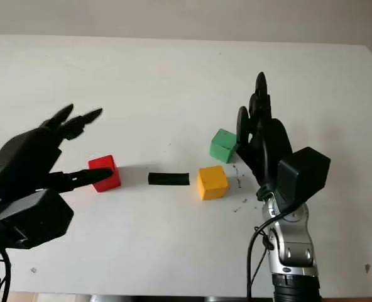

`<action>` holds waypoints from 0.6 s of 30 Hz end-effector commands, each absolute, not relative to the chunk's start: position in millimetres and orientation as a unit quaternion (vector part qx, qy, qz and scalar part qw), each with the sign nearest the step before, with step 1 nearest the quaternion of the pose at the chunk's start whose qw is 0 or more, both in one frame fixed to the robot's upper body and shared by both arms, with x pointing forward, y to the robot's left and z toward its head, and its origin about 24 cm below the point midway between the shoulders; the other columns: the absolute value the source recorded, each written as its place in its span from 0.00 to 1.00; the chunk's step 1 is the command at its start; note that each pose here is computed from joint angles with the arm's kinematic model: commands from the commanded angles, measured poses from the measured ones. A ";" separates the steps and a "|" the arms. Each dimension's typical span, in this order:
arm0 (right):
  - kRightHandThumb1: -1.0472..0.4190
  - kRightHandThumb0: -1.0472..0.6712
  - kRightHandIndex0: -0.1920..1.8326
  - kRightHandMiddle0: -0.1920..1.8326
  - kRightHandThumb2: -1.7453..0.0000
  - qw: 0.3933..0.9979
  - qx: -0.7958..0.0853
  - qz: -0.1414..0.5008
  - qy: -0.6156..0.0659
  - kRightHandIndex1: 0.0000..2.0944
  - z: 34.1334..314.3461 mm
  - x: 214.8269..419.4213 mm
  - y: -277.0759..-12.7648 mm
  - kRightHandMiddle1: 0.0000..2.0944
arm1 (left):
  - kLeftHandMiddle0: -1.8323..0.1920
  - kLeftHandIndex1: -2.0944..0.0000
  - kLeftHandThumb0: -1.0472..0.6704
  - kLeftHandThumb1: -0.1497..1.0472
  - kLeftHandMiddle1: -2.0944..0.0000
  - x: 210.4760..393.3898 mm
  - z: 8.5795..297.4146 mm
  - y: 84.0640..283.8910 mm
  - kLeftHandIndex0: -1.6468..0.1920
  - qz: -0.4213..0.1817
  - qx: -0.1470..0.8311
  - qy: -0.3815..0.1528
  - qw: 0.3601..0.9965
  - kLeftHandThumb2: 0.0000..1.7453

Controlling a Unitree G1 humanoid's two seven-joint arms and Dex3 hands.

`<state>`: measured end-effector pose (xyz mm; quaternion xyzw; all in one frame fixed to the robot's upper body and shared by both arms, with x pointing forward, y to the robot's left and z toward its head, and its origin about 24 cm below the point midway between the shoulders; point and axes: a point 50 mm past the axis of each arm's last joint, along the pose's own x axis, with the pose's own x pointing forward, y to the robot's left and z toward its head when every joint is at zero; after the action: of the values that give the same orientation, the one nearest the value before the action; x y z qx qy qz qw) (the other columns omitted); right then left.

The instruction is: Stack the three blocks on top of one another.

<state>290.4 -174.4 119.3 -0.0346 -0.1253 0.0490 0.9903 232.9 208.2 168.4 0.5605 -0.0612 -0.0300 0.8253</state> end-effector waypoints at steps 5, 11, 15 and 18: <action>0.00 0.19 0.00 0.00 0.58 0.990 -0.045 0.041 -0.129 0.00 120.4 287.2 -177.0 0.00 | 0.88 0.96 0.00 1.00 0.97 232.8 158.3 203.5 0.70 -0.040 0.609 -0.047 0.791 0.10; 0.00 0.19 0.00 0.00 0.58 0.990 -0.044 0.040 -0.130 0.00 120.3 286.8 -175.6 0.00 | 0.89 0.97 0.03 1.00 0.98 234.5 147.8 201.3 0.70 -0.017 0.681 -0.052 0.730 0.07; 0.00 0.18 0.00 0.00 0.58 0.990 -0.041 0.040 -0.132 0.00 119.7 286.8 -174.9 0.00 | 0.89 0.96 0.07 0.96 0.98 236.6 143.1 200.1 0.69 0.007 0.710 -0.045 0.702 0.04; 0.00 0.18 0.00 0.00 0.59 0.990 -0.040 0.040 -0.131 0.00 119.2 286.5 -174.8 0.00 | 0.89 0.96 0.09 0.95 0.97 237.5 141.9 199.4 0.68 0.017 0.721 -0.039 0.692 0.03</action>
<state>289.0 -175.1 116.5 -0.0405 -0.1210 0.0406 0.9910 238.0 200.9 143.3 0.7190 -0.0394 0.0149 0.6938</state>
